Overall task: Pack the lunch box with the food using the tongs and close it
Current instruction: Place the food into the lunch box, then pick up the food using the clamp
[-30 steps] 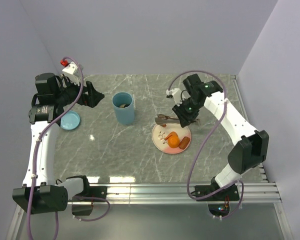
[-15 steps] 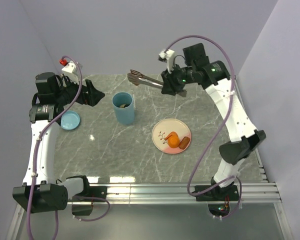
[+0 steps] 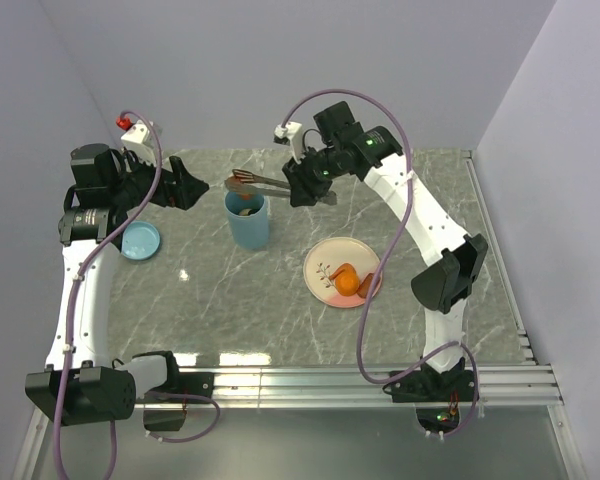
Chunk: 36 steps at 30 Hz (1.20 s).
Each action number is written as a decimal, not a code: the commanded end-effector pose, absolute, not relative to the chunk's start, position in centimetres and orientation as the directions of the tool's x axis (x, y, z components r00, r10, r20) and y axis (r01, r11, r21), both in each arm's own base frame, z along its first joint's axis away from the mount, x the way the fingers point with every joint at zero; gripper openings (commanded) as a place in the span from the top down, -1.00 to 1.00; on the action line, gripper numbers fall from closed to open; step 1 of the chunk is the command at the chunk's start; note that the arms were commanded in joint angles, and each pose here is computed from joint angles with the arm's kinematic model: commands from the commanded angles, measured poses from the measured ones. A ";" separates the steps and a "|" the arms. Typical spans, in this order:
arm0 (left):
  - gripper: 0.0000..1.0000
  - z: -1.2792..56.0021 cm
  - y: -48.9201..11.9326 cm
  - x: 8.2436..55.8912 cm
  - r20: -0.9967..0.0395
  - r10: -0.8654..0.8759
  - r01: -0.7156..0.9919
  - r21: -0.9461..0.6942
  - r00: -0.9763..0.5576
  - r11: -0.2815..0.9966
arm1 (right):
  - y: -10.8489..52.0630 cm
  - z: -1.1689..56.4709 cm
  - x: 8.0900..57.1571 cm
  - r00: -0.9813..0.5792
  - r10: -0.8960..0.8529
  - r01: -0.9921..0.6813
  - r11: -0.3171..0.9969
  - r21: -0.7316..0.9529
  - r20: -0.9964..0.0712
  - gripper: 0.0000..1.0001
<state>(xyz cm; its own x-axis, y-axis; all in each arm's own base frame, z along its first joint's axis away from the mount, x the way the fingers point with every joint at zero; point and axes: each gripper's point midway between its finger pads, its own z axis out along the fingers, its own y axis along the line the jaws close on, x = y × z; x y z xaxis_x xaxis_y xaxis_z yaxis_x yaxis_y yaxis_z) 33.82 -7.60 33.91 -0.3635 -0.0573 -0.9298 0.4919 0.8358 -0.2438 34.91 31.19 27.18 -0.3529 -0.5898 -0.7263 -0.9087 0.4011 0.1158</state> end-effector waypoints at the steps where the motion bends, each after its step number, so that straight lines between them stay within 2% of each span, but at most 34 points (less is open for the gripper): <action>1: -0.99 35.5 -7.3 34.0 -0.948 -0.067 0.486 -0.220 -0.312 0.846 | 32.2 29.9 35.4 -0.287 -0.546 -0.917 0.393 0.061 -0.787 0.05; 5: -0.99 35.6 -7.3 34.0 -0.949 -0.066 0.487 -0.217 -0.308 0.846 | 32.1 30.8 35.5 -0.276 -0.533 -0.912 0.409 0.042 -0.800 -0.13; 12: -0.99 36.1 -7.4 34.1 -0.952 -0.063 0.499 -0.212 -0.298 0.840 | 29.2 31.7 33.6 -0.271 -0.554 -0.909 0.416 0.020 -0.787 -0.10; 15: -0.99 36.0 -7.5 33.9 -0.953 -0.055 0.504 -0.205 -0.296 0.839 | 26.1 30.2 31.7 -0.310 -0.592 -0.911 0.410 0.054 -0.744 -0.08; 22: -0.99 35.8 -7.7 33.2 -0.956 -0.045 0.517 -0.195 -0.288 0.833 | 17.8 24.1 26.3 -0.435 -0.706 -0.891 0.427 0.153 -0.559 -0.06; 29: -0.99 35.8 -8.2 32.8 -0.955 -0.049 0.539 -0.206 -0.291 0.817 | 11.1 19.6 23.0 -0.480 -0.796 -0.870 0.485 0.088 -0.369 -0.06; 36: -0.99 35.5 -8.1 32.4 -0.953 -0.045 0.536 -0.207 -0.298 0.818 | 8.3 19.4 20.2 -0.452 -0.829 -0.885 0.464 0.046 -0.328 -0.08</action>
<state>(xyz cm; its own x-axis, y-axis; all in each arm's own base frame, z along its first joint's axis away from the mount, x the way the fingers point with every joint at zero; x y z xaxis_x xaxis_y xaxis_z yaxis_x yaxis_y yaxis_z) 33.16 -7.88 34.31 -0.3466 -0.0530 -0.9365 0.5099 0.8273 -0.2356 21.79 9.87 18.25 -0.4909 -0.8035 -0.3366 -0.8664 0.4907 0.0924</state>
